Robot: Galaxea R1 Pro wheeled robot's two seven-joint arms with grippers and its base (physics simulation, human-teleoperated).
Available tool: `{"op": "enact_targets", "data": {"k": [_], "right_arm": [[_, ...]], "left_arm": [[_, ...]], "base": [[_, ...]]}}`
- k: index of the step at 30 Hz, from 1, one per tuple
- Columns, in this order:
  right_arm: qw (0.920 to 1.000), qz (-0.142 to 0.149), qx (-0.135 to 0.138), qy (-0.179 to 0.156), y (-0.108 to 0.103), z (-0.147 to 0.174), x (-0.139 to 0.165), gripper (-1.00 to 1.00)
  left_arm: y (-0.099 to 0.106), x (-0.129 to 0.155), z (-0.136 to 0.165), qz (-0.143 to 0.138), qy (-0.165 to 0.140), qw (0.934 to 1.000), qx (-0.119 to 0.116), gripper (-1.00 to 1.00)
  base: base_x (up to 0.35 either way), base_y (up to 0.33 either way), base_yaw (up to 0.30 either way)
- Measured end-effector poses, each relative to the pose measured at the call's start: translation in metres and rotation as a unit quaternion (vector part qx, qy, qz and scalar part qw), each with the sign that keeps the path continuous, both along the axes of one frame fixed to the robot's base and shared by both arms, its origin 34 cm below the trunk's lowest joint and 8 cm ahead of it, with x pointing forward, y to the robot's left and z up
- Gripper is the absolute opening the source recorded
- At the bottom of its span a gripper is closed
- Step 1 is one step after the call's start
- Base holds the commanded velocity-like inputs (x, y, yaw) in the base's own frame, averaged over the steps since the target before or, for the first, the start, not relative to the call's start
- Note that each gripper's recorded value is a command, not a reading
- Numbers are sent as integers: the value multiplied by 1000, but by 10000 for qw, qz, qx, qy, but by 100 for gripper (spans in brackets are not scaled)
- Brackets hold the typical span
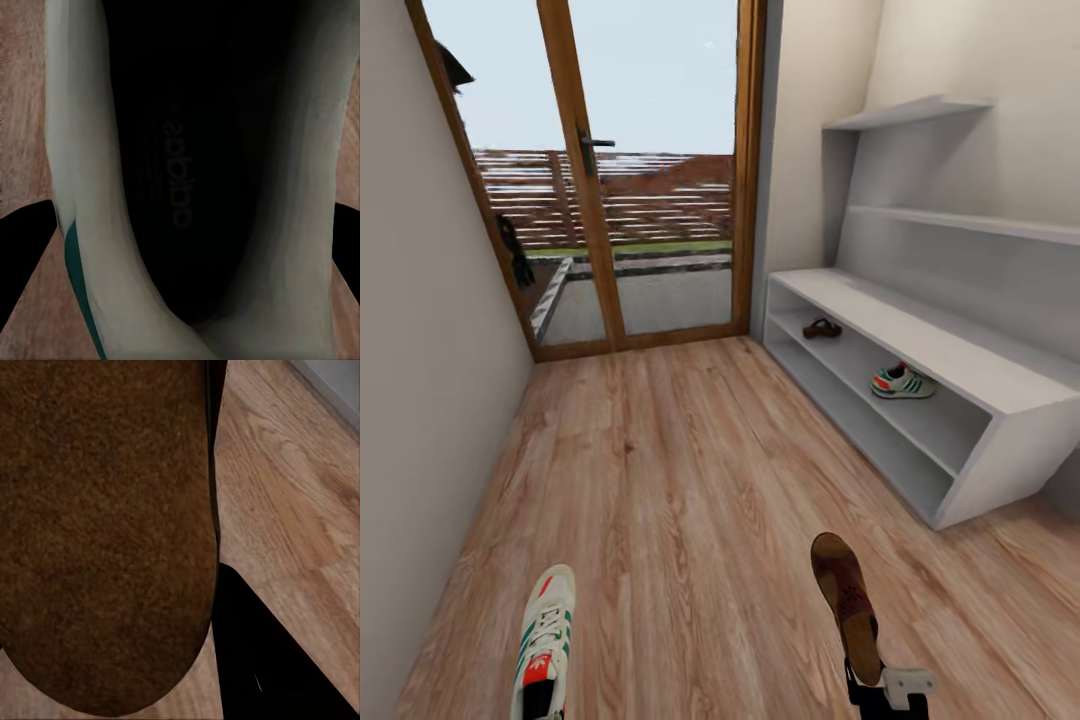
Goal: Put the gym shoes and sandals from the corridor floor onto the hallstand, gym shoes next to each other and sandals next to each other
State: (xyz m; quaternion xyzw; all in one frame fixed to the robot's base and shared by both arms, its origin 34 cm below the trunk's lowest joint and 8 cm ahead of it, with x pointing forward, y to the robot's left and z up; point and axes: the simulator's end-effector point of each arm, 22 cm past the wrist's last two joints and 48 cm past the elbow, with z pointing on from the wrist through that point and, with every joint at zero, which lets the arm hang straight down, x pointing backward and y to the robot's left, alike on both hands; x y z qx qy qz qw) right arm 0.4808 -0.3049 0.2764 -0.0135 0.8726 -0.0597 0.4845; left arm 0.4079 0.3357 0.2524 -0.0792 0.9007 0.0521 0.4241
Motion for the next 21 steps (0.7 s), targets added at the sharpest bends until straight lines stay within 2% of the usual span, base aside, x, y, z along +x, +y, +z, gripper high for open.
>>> {"op": "enact_targets", "data": {"k": [9,21], "right_arm": [[10000,-3,0,-3,0,0,0,-100],[10000,-3,3,-3,0,0,0,-100]], "left_arm": [[0,0,0,-5,1,10000,0,-100],[0,0,0,9,-1,10000,-4,-100]], "base": [[335,13,196],[337,0,17]]}}
